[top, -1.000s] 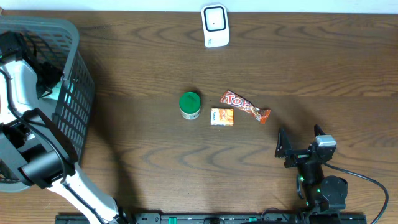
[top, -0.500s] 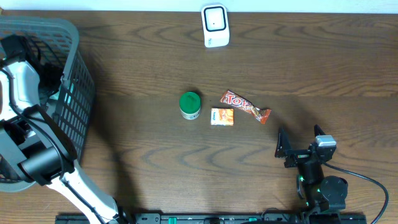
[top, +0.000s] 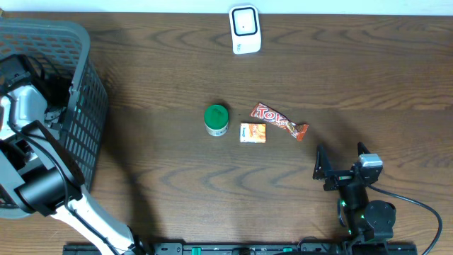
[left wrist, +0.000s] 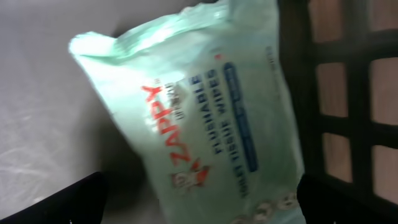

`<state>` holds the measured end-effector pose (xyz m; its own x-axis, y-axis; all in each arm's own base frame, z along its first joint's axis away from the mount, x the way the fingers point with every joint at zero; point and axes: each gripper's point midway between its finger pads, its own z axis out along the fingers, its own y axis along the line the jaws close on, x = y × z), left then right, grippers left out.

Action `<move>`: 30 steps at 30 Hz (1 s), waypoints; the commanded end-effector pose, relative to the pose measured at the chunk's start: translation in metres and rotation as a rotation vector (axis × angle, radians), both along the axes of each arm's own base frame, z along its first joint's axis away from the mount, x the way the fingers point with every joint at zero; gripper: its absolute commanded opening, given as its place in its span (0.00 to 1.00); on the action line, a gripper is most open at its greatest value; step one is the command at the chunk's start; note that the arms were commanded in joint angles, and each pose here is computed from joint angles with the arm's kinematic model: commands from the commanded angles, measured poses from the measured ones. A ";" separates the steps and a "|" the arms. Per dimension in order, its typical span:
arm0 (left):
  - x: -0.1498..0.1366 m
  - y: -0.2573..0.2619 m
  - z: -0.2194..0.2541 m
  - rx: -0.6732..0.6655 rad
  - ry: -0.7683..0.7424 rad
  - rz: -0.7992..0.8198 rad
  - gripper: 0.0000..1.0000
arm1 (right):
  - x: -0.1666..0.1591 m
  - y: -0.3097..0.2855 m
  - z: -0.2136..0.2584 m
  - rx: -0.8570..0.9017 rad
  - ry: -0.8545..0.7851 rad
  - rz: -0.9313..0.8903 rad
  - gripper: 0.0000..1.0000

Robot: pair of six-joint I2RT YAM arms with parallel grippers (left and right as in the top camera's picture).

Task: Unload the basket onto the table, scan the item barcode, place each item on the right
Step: 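Grasp the mint-green wipes pack with the left gripper and lift it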

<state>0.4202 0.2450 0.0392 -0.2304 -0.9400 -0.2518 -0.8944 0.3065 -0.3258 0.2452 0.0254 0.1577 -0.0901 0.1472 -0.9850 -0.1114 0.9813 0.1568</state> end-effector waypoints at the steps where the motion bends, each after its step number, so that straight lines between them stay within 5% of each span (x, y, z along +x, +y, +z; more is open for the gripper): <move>1: -0.014 -0.033 -0.054 -0.170 0.066 -0.028 0.98 | 0.000 0.001 -0.001 0.010 0.005 0.003 0.99; 6: -0.017 -0.041 -0.076 -0.226 0.091 -0.037 0.99 | 0.000 0.001 -0.001 0.010 0.005 0.003 0.99; 8: -0.017 -0.044 -0.081 -0.244 0.091 -0.041 0.82 | 0.000 0.001 -0.001 0.010 0.005 0.003 0.99; 12: -0.017 -0.045 -0.081 -0.250 0.089 -0.043 0.27 | 0.000 0.001 -0.001 0.011 0.005 0.003 0.99; 21: -0.020 -0.035 -0.041 -0.224 0.047 -0.025 0.10 | 0.000 0.001 -0.001 0.010 0.005 0.003 0.99; 30: -0.027 -0.024 0.094 -0.065 -0.159 -0.041 0.09 | 0.000 0.001 -0.001 0.011 0.005 0.003 0.99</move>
<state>0.3927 0.2111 0.0601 -0.2523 -0.9638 -0.0868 -0.8757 0.2656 -0.4032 0.2452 0.0254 0.1577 -0.0906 0.1471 -0.9850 -0.1118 0.9813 0.1569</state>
